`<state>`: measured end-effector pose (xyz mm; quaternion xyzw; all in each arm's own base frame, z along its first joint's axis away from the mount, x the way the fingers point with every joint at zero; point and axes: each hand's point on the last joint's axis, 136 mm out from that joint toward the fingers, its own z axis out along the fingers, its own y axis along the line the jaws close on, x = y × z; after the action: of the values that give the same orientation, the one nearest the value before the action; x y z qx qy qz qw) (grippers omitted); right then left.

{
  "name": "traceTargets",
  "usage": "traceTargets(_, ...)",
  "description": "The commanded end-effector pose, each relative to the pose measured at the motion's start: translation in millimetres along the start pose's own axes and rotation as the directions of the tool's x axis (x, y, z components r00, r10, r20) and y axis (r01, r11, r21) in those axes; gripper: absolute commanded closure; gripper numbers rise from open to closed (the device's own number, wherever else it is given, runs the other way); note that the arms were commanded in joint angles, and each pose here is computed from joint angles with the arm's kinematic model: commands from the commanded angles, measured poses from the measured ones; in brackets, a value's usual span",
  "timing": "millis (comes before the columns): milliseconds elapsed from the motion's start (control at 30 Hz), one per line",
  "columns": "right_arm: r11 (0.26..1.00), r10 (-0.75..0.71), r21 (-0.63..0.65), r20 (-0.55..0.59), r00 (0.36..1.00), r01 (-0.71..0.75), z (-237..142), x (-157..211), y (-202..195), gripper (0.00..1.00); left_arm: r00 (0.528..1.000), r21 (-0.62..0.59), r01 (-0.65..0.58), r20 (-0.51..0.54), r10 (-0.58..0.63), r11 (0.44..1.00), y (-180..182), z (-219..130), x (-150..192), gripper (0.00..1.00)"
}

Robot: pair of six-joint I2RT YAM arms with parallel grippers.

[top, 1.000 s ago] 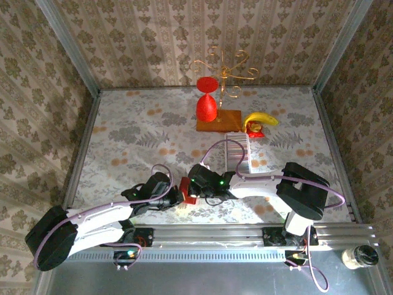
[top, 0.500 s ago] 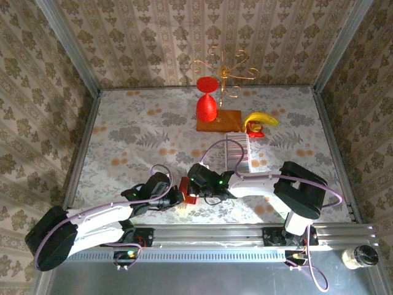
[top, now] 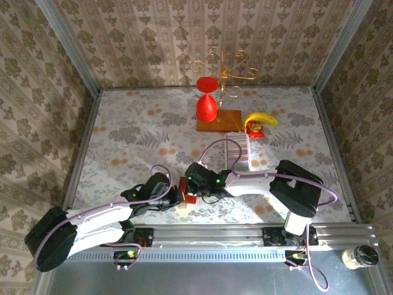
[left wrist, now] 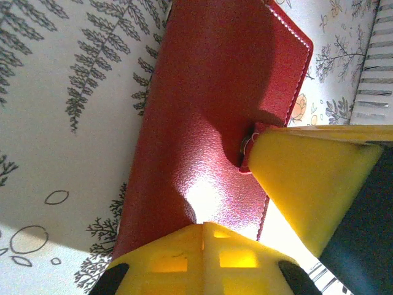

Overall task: Put the credit cards into the card holder
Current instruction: Close the button on the card holder.

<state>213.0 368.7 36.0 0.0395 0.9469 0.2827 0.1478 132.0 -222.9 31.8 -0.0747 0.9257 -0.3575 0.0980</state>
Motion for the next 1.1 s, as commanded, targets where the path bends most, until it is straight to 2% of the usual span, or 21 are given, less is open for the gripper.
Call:
traceTargets(0,0.959,0.038,0.283,-0.097,0.995,-0.009,14.7,34.9,-85.9,1.0,0.999,-0.072,0.015,-0.034,-0.017,0.997,22.7,0.6,12.8,1.0)
traceTargets(167,0.932,0.054,0.361,-0.114,0.992,-0.01,11.8,44.8,-111.7,1.0,1.0,-0.066,-0.009,-0.026,0.007,0.998,18.1,-2.9,10.2,1.0)
traceTargets(267,0.929,0.048,0.371,-0.103,0.994,-0.006,7.8,42.3,-112.3,1.0,0.999,-0.098,-0.05,-0.005,0.05,0.994,15.5,-11.8,4.3,1.0)
traceTargets(500,0.97,-0.002,0.241,-0.019,1.0,0.007,7.4,12.9,-65.1,1.0,0.991,-0.186,-0.097,0.068,0.111,0.978,17.5,-41.2,-11.3,0.98)
traceTargets(567,0.983,-0.023,0.181,0.028,0.999,0.018,6.1,-1.5,-43.3,0.94,0.987,-0.213,-0.114,0.086,0.135,0.97,17.6,-52.8,-17.2,0.93)
traceTargets(600,0.989,-0.03,0.149,0.047,0.998,0.023,4.2,-8.9,-31.9,0.92,0.985,-0.227,-0.116,0.097,0.141,0.967,18.0,-58.7,-20.9,0.9)
traceTargets(733,0.996,-0.08,0.055,0.107,0.991,0.075,-12.6,-37.6,12.8,0.7,0.976,-0.249,-0.136,0.134,0.173,0.959,6.6,-87.4,-39.8,0.75)
traceTargets(800,0.996,-0.09,0.028,0.141,0.986,0.087,-24.5,-51.9,28.4,0.61,0.972,-0.267,-0.125,0.159,0.172,0.956,1.9,-102.0,-51.4,0.64)
traceTargets(933,0.994,-0.092,-0.043,0.223,0.97,0.104,-56.0,-78.4,51.4,0.55,0.959,-0.28,-0.133,0.206,0.195,0.951,-12.4,-124.6,-73.7,0.44)
traceTargets(967,0.993,-0.093,-0.055,0.244,0.965,0.109,-66.9,-84.7,53.8,0.53,0.955,-0.282,-0.139,0.216,0.204,0.949,-17.6,-130.3,-79.6,0.38)
traceTargets(1000,0.992,-0.094,-0.061,0.264,0.96,0.114,-76.6,-90.0,54.2,0.51,0.951,-0.285,-0.143,0.227,0.212,0.948,-21.9,-135.6,-85.0,0.23)
traceTargets(1067,0.986,-0.125,-0.066,0.328,0.937,0.155,-103.4,-100.3,54.1,0.5,0.935,-0.29,-0.168,0.256,0.246,0.942,-33.4,-147.7,-98.4,0.02)
